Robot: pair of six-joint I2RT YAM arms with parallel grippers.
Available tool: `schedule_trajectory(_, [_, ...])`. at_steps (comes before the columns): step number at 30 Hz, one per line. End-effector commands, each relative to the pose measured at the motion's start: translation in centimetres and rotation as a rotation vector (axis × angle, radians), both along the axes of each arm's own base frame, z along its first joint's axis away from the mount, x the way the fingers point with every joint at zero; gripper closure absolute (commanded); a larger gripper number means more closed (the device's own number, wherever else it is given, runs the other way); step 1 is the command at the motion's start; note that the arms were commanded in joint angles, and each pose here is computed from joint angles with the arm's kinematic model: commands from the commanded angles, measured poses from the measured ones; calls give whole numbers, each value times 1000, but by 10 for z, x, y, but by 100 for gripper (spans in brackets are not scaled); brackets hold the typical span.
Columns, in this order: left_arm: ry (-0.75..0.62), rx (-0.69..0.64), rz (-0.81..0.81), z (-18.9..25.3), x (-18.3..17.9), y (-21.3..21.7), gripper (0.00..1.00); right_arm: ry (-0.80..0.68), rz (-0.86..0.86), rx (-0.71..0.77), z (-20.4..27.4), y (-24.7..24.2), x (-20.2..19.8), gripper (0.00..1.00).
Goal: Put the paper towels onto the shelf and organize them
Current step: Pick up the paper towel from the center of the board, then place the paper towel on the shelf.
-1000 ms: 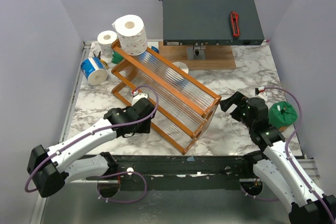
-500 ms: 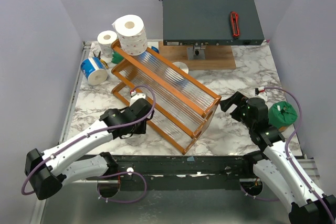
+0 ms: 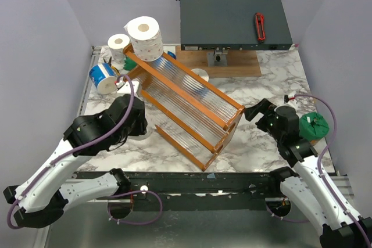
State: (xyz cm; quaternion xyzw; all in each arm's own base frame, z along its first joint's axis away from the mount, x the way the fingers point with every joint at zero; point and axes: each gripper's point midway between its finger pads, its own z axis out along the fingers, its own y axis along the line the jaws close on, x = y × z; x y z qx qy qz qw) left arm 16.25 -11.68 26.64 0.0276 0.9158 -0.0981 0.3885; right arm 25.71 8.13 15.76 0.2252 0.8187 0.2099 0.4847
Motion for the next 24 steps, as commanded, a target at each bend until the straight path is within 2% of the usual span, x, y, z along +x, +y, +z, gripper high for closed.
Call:
schedule_trajectory(1, [-108,54,16,43,7,20,89,-49,13,6,21,2,2,0])
schedule_trajectory(5, [-193,53,19,81,17,22,89,-58,13,2,27,2,2,0])
schedule_trajectory(11, [-314,-18,-27,138,32,4,89,-70,8,-9,34,-1,1,0])
schedule_trajectory(18, [-387,-80,-122,181,56,-40,90,-84,12,-7,43,0,1,0])
schedule_trajectory(24, [-426,-36,-147,202,83,-67,90,-84,16,-11,49,0,2,0])
